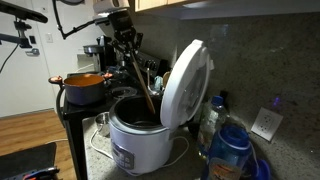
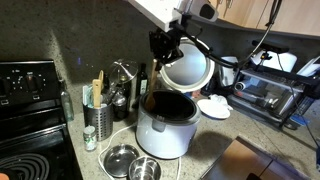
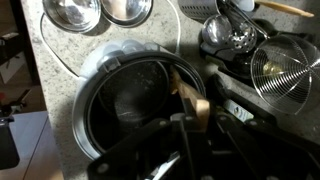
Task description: Get a wooden spoon from the rack, use it to stir in the cooker, and then put it back on the rack
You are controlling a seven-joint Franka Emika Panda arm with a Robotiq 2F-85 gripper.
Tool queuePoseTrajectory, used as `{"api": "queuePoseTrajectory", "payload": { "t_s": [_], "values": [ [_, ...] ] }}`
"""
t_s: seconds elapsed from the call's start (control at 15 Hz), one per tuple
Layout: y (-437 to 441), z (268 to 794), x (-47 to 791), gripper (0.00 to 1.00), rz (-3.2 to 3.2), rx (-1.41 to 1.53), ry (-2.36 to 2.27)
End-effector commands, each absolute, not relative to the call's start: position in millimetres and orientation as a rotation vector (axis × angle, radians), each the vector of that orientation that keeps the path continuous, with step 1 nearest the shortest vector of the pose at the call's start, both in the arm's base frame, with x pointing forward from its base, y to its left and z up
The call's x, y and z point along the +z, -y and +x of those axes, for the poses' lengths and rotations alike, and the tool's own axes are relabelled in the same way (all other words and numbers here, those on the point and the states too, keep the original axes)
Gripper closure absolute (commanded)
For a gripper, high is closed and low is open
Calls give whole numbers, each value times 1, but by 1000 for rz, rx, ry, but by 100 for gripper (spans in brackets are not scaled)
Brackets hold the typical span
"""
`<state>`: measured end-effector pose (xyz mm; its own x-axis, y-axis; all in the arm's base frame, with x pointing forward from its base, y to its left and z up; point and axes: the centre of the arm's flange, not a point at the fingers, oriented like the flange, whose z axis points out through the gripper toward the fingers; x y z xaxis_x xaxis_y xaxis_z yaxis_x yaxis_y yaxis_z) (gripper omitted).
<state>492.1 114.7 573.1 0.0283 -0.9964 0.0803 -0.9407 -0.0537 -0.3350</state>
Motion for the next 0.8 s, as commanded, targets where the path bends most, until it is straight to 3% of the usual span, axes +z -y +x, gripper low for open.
{"api": "queuePoseTrajectory", "payload": {
  "t_s": [0.0,0.47,0.73],
  "values": [
    [-112,488,584,95,-2200,-335,-2020],
    [-83,468,585,95,-2400,-335,-2261],
    [-73,466,589,95,-2382,-531,-2319]
  ]
}}
